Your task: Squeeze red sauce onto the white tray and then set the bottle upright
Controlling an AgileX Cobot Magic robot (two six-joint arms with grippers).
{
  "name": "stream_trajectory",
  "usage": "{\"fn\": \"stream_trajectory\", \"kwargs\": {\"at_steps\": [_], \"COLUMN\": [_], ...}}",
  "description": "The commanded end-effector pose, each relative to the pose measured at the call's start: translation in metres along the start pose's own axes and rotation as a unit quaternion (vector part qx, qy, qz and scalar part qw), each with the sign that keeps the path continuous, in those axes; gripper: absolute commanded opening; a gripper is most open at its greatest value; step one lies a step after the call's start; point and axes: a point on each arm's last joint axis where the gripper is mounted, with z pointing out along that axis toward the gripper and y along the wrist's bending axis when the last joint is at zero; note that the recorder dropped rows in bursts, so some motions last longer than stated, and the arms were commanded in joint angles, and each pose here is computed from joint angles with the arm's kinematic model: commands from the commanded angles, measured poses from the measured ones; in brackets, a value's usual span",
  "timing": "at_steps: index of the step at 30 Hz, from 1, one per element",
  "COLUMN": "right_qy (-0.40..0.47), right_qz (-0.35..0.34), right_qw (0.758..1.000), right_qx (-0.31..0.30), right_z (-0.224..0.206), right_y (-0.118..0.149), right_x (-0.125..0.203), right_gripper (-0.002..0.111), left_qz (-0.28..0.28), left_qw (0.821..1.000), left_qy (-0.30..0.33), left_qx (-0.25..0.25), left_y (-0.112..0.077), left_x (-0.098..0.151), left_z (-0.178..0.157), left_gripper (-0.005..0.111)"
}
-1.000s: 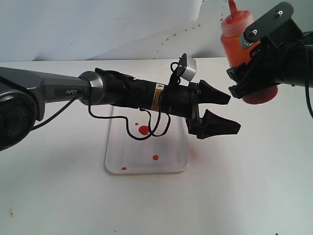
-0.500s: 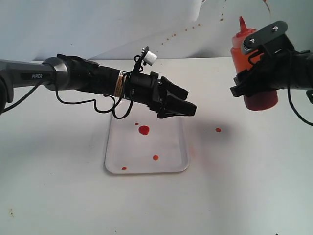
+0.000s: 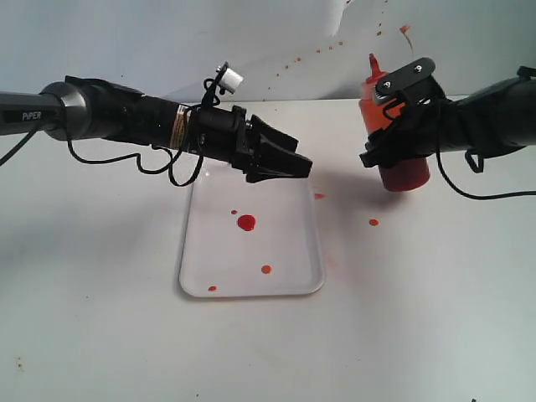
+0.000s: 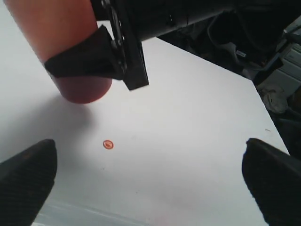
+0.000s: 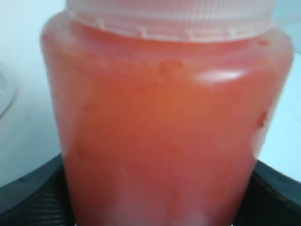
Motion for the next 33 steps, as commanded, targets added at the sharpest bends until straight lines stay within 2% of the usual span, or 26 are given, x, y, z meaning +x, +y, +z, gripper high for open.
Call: {"fn": "stream_trajectory", "kwargs": {"at_steps": [1, 3, 6, 10, 12, 13, 14, 16, 17, 20, 23, 26, 28, 33], "right_qy": [-0.021, -0.023, -0.026, -0.039, -0.049, -0.053, -0.055, -0.057, -0.057, -0.059, -0.061, -0.061, -0.062, -0.062], "right_qz": [-0.046, -0.059, -0.064, -0.074, -0.078, -0.078, -0.079, -0.080, -0.081, -0.082, -0.083, -0.083, -0.086, -0.096], "right_qw": [0.998, 0.997, 0.996, 0.993, 0.993, 0.993, 0.993, 0.992, 0.991, 0.988, 0.985, 0.984, 0.984, 0.986], "right_qx": [-0.033, -0.051, -0.060, -0.079, -0.076, -0.072, -0.072, -0.080, -0.086, -0.116, -0.137, -0.143, -0.143, -0.121], "right_z": [-0.003, -0.004, -0.006, -0.015, -0.021, -0.025, -0.026, -0.027, -0.028, -0.029, -0.030, -0.030, -0.030, -0.029], "right_y": [0.002, 0.005, 0.006, 0.008, 0.006, 0.005, 0.005, 0.006, 0.008, 0.013, 0.017, 0.018, 0.018, 0.014], "right_x": [-0.013, -0.013, -0.014, -0.021, -0.027, -0.030, -0.031, -0.032, -0.032, -0.031, -0.031, -0.031, -0.031, -0.031], "right_gripper": [0.000, 0.000, 0.000, 0.000, 0.000, 0.000, 0.000, 0.000, 0.000, 0.000, 0.000, 0.000, 0.000, 0.000], "left_qz": [0.024, 0.036, 0.031, 0.027, 0.022, 0.017, 0.015, 0.004, -0.002, -0.039, -0.040, -0.026, 0.004, 0.000], "left_qw": [0.996, 0.992, 0.989, 0.983, 0.978, 0.976, 0.975, 0.975, 0.973, 0.964, 0.952, 0.955, 0.959, 0.950], "left_qy": [-0.082, -0.117, -0.135, -0.085, -0.079, -0.081, -0.083, -0.099, -0.111, -0.142, -0.131, -0.122, -0.115, -0.105], "left_qx": [-0.005, -0.007, -0.046, -0.158, -0.192, -0.202, -0.203, -0.199, -0.201, -0.223, -0.274, -0.271, -0.258, -0.294], "left_y": [-0.002, -0.004, 0.000, 0.011, 0.016, 0.018, 0.018, 0.016, 0.017, 0.020, 0.022, 0.014, 0.005, 0.006], "left_x": [-0.019, -0.026, -0.031, -0.024, -0.023, -0.023, -0.024, -0.026, -0.028, -0.032, -0.036, -0.041, -0.048, -0.050], "left_z": [-0.001, 0.002, 0.010, 0.030, 0.030, 0.029, 0.029, 0.030, 0.030, 0.030, 0.038, 0.052, 0.062, 0.068], "left_gripper": [0.105, 0.105, 0.105, 0.104, 0.098, 0.083, 0.073, 0.011, 0.001, 0.000, 0.000, 0.000, 0.000, 0.000]}}
